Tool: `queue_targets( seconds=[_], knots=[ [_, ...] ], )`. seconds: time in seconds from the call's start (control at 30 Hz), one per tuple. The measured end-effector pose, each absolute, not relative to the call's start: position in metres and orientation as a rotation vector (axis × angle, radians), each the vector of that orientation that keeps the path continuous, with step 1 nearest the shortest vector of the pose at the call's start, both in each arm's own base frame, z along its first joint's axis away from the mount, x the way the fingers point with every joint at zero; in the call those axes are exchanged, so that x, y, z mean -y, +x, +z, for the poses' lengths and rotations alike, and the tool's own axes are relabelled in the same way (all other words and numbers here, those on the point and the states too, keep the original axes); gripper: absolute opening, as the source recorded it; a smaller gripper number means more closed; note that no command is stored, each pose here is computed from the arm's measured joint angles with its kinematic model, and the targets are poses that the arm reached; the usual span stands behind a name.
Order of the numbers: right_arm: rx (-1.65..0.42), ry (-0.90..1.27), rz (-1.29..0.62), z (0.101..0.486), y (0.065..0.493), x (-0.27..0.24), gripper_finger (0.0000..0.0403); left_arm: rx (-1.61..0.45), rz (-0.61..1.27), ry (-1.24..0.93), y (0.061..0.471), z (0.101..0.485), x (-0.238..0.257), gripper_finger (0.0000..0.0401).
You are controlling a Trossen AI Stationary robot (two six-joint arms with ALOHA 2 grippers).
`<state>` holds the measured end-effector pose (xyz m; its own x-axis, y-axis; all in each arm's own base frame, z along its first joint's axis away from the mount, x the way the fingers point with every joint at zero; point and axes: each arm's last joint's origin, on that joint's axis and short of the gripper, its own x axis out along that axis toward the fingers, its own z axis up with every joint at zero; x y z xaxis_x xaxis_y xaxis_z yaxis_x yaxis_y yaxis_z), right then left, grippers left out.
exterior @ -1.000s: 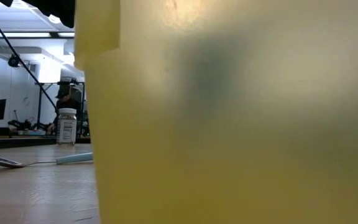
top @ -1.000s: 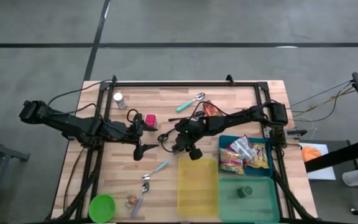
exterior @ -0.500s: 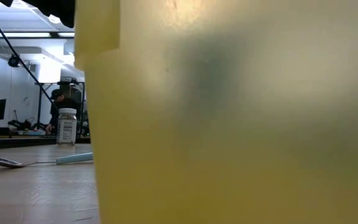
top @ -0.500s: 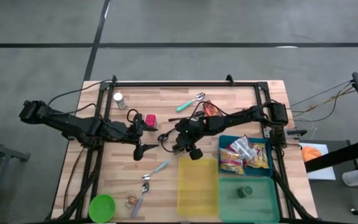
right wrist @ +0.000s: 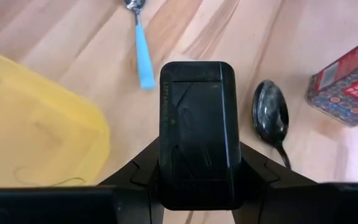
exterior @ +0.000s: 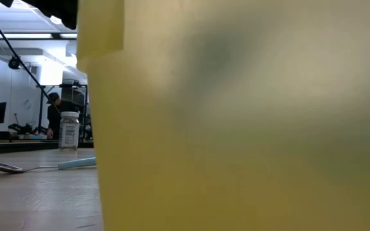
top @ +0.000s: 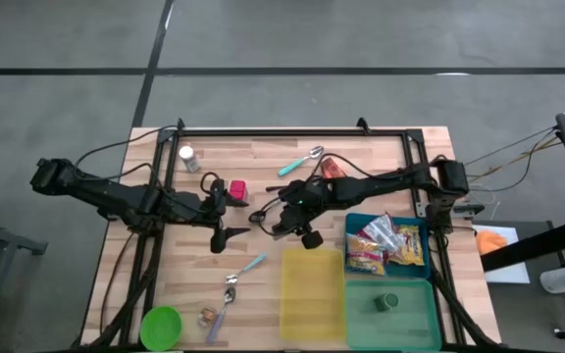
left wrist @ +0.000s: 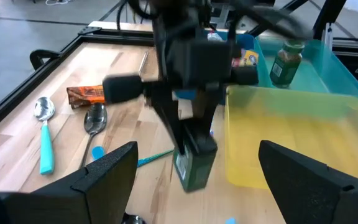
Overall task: Pick & Place Food Item
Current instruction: Put the black seasoning can into the green bin
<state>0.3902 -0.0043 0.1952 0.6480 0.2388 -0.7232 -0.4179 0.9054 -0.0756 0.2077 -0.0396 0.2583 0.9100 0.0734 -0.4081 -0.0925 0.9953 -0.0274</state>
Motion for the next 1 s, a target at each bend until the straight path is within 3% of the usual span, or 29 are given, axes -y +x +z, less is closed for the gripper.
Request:
queue_targets(
  seconds=[0.53, 0.8, 1.0],
  knots=[
    [-0.751, -0.167, 0.372, 0.284, 0.328, -0.02, 0.0118, -0.447, 0.089, -0.04, 0.207, 0.256, 0.039, 0.0337],
    [-0.868, -0.08, 0.311, 0.304, 0.285, -0.06, 0.0133, -0.453, 0.089, -0.038, 0.206, 0.255, 0.039, 0.0337],
    [-0.911, -0.078, 0.201, 0.31, 0.254, -0.1, 0.0118, -0.453, 0.088, -0.036, 0.206, 0.255, 0.039, 0.0338]
  ],
)
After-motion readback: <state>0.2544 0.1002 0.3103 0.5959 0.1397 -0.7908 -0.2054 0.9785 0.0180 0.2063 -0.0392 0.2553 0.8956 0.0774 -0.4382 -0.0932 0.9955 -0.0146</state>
